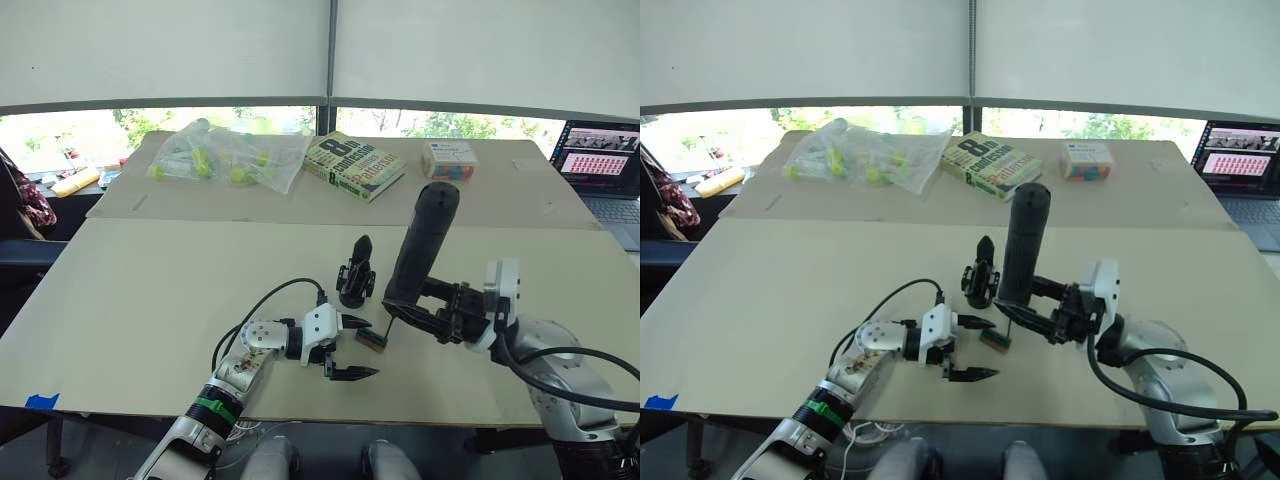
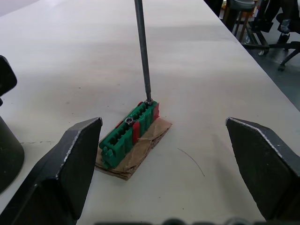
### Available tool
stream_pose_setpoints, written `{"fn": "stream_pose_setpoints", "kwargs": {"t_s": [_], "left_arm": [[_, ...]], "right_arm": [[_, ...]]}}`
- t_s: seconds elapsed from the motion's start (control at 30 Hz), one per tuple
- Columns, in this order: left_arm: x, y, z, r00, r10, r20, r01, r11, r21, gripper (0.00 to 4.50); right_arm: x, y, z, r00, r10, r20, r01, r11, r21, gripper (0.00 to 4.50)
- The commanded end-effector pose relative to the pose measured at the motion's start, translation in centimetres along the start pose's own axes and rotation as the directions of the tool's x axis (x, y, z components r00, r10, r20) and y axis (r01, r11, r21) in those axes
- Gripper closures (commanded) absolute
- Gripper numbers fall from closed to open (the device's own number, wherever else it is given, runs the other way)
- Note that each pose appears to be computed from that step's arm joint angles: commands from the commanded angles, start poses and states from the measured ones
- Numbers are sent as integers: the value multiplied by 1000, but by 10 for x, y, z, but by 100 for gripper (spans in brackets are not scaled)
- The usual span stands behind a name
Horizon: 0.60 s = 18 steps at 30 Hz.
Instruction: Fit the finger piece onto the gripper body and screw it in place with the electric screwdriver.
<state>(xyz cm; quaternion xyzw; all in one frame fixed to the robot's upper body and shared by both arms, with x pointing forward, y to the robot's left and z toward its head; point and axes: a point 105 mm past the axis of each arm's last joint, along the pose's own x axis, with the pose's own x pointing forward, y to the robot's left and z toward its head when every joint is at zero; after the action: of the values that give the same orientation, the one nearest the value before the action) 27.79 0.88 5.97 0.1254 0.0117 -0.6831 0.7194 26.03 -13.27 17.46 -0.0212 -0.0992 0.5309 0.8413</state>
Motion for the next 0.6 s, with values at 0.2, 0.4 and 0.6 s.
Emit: {"fn": "stream_pose_setpoints", "kwargs": {"t_s": [0.2, 0.4, 0.6], "left_arm": [[-12, -6, -6, 1000, -14, -14, 14, 1000, -14, 0], [-26, -3, 2, 1000, -7, 3, 7, 1000, 14, 0], [-45, 0, 18, 998, -2, 59, 1, 1000, 26, 0]], "right_arm": [[-1, 1, 33, 997, 30, 76, -25, 997, -70, 258], [2, 2, 41, 995, 40, 92, -34, 997, -71, 258], [0, 0, 53, 994, 35, 103, -27, 997, -77, 258]]}}
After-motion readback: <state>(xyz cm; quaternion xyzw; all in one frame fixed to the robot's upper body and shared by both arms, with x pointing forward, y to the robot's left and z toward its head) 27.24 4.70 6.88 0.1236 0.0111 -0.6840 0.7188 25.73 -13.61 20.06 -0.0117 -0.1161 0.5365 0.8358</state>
